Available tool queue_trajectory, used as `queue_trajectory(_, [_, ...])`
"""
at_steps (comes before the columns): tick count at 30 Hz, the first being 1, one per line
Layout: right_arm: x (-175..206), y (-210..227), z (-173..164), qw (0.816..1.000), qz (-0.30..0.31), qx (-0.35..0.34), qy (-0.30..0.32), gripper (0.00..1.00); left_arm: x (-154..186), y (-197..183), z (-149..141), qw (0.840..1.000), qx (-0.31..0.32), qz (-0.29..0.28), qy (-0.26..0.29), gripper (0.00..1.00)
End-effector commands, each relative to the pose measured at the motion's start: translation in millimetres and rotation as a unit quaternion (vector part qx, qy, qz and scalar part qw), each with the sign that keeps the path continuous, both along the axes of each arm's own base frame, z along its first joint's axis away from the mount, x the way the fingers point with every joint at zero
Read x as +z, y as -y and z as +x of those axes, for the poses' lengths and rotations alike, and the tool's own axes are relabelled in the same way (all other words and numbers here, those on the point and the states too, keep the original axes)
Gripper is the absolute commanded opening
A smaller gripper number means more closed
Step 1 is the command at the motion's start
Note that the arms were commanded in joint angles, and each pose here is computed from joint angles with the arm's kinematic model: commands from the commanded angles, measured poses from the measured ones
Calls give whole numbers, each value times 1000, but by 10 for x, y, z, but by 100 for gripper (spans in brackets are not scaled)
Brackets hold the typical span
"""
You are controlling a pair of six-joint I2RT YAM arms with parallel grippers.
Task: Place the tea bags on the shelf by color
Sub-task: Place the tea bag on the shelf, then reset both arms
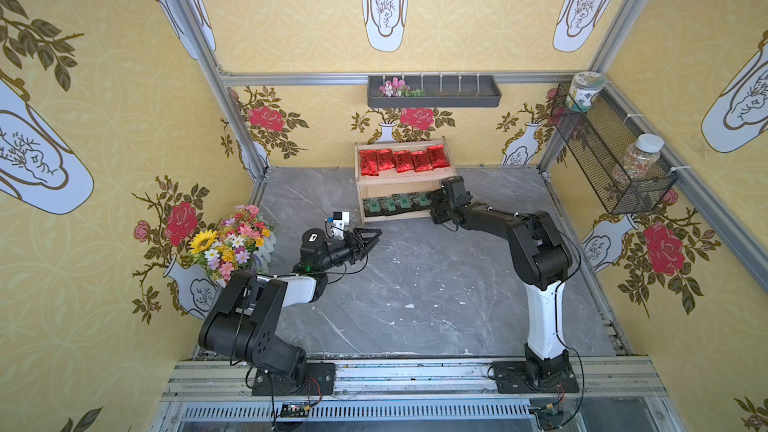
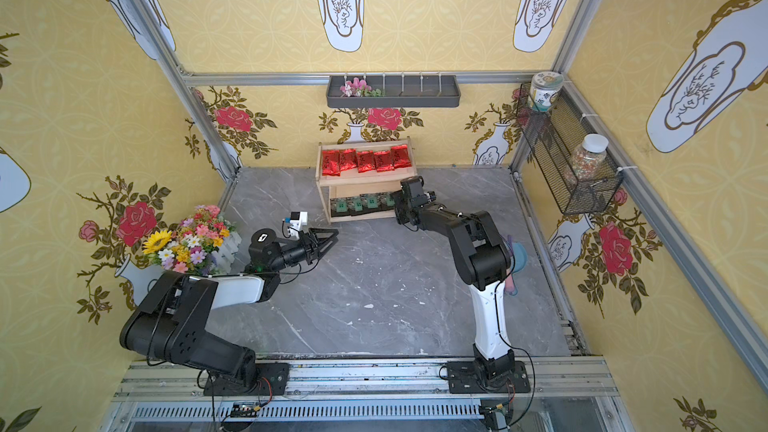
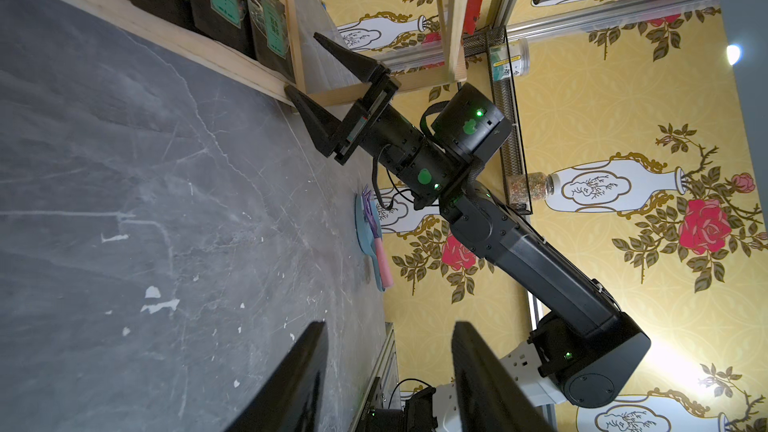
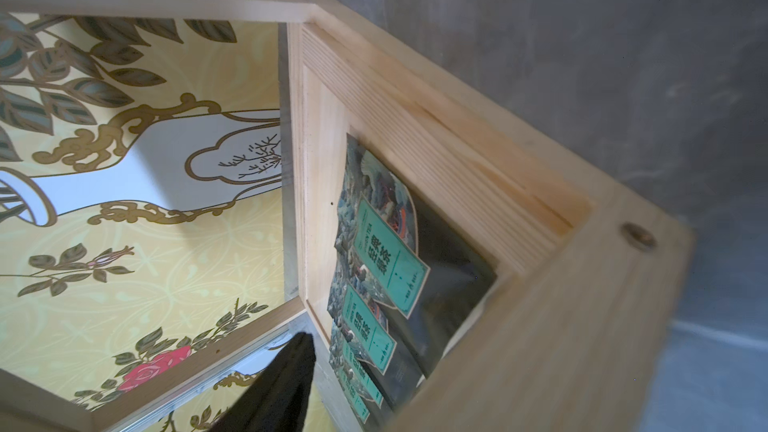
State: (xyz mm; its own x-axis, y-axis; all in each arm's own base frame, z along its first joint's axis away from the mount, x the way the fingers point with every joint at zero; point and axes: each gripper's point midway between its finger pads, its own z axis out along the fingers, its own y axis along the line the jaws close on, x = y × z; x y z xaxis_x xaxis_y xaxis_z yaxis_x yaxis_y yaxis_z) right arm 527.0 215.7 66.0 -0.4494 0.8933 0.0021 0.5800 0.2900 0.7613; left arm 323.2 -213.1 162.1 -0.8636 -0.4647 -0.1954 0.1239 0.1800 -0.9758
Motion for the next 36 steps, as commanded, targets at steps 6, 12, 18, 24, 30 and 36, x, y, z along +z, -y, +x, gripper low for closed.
queue_trajectory(6, [68,27,-208,998,-52,15,-39,70,19,-23,12,1000,2,5,8,54])
queue_trajectory(12, [85,-114,-556,993,-83,74,-50,73,7,-77,44,1000,17,25,6,54])
queue_trajectory(18, [280,-231,-1021,970,-129,204,4,75,56,-293,148,988,78,130,5,57])
queue_trajectory(24, [734,316,-1212,917,-312,224,113,81,345,-853,223,940,209,269,37,82])
queue_trajectory(30, [1061,767,-1137,799,-495,278,197,86,617,-1417,383,852,333,385,125,100])
queue_trajectory(36, [907,1585,-1186,750,-615,217,105,87,357,-1962,423,720,412,523,196,95])
